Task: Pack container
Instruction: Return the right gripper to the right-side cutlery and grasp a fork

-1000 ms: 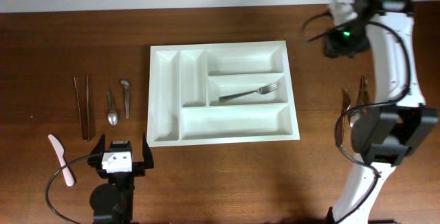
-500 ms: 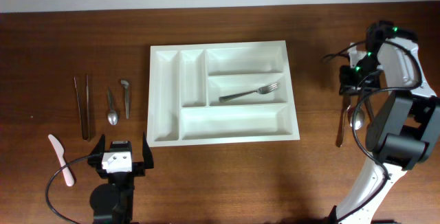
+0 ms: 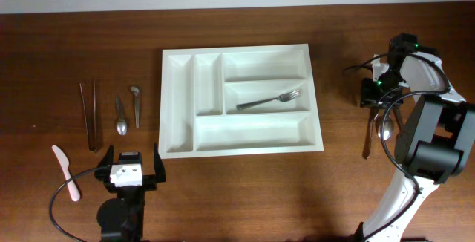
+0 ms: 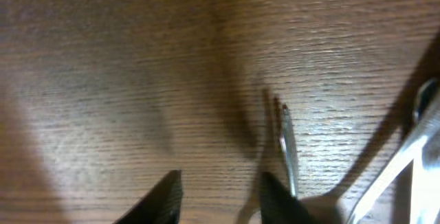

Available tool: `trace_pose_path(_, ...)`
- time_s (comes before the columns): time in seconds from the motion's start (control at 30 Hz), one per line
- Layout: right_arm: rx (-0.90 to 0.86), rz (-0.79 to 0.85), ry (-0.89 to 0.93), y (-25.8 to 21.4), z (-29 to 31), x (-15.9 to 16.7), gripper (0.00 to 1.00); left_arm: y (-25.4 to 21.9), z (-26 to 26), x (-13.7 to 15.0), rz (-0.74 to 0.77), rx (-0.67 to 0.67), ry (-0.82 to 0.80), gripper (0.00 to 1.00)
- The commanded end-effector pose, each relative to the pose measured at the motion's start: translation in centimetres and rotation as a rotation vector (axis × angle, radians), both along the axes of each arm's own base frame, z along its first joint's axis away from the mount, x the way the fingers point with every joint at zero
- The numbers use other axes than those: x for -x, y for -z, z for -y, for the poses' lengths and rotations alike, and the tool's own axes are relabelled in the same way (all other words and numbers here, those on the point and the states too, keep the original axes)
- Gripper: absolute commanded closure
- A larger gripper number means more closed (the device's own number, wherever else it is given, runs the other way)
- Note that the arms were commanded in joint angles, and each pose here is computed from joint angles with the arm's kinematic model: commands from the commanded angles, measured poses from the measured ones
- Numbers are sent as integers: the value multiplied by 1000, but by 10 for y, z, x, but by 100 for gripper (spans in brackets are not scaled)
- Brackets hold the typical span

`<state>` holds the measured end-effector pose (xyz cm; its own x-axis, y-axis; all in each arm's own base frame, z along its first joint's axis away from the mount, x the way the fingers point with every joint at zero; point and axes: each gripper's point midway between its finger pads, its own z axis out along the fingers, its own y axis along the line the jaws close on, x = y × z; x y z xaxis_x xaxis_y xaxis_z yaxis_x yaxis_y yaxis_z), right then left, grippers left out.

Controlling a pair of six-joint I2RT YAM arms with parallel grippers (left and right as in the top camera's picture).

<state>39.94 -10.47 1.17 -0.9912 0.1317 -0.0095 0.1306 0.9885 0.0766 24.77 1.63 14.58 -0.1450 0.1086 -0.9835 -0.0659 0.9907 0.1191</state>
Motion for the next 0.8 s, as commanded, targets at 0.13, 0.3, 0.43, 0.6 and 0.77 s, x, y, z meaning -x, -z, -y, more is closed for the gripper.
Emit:
trace_pose_path(0.13, -93, 100, 11, -37, -10, -25, 60, 2, -2, 0, -1, -17, -6, 1)
trace_pose_path(0.3, -49, 127, 12, -61, -1, -35, 66, 2, -2, 0, -1, -17, -6, 1)
trace_pose_path(0.43, 32, 95, 29, -62, 13, -30, 68, 2, -2, 0, -1, -17, -6, 1)
trace_pose_path(0.6, 109, 45, 31, -57, 25, -19, 71, 2, -2, 0, -1, -17, -6, 1)
trace_pose_path(0.77, 145, 41, 45, -56, 34, -18, 76, 2, -2, 0, -1, -17, -6, 1)
